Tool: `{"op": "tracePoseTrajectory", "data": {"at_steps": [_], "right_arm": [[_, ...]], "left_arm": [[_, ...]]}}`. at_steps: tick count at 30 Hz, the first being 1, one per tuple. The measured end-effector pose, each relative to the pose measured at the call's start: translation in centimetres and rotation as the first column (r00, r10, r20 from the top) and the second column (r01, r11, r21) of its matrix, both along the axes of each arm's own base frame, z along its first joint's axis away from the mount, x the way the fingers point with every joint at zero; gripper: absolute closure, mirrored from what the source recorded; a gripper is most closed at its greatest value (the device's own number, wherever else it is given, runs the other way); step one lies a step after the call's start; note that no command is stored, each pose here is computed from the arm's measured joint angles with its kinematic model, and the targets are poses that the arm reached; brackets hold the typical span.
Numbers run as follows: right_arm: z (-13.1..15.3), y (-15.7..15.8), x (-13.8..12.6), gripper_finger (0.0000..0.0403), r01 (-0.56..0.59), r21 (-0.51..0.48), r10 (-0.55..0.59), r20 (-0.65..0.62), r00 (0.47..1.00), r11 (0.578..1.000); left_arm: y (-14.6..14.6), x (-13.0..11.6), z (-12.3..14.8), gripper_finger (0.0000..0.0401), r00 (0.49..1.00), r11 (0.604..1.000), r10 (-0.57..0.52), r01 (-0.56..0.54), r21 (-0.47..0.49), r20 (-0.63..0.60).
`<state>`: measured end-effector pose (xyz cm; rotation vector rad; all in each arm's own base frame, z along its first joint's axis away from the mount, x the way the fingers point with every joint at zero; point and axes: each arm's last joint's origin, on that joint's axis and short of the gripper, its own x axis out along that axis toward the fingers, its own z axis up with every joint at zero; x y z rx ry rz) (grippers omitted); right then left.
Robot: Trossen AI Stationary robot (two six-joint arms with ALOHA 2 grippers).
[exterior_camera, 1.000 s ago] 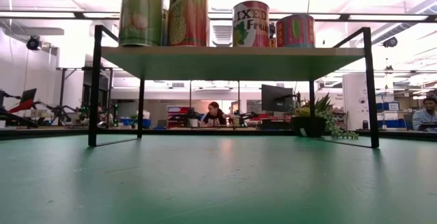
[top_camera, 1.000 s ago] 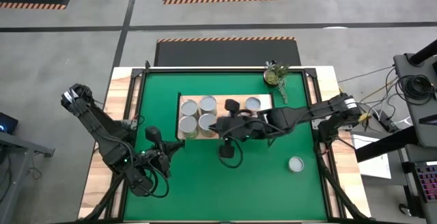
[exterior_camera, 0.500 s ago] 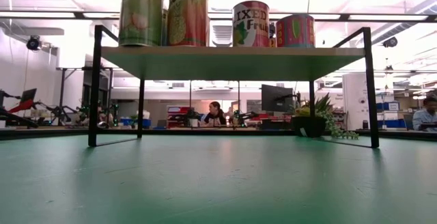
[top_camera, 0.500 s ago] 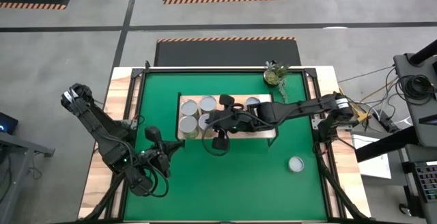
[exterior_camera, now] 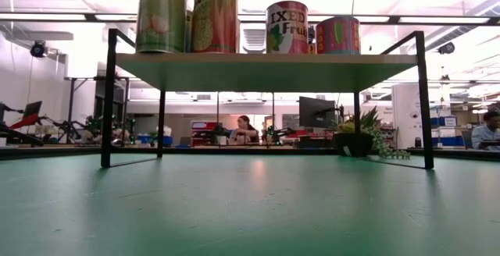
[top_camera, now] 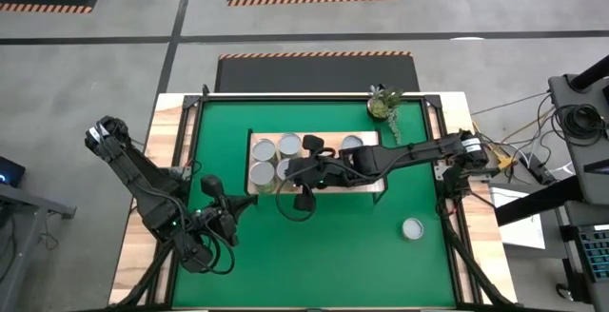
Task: Pick and place cans onto a shelf
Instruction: Adjust the cans on the shelf
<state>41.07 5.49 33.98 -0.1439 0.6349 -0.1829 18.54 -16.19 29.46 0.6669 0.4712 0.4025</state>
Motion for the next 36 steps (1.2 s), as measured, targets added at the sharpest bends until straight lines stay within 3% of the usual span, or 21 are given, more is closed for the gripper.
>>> {"op": "tracePoseTrajectory", "data": {"at_steps": [36], "right_arm": [[0.38,0.63,-0.42,0.0394,-0.043,-0.028,0.042,-0.014,0.999,0.999]], "left_arm": [[-0.01,0.00,-0.01,0.0401,1.000,1.000,0.000,0.000,0.001,0.000]]}}
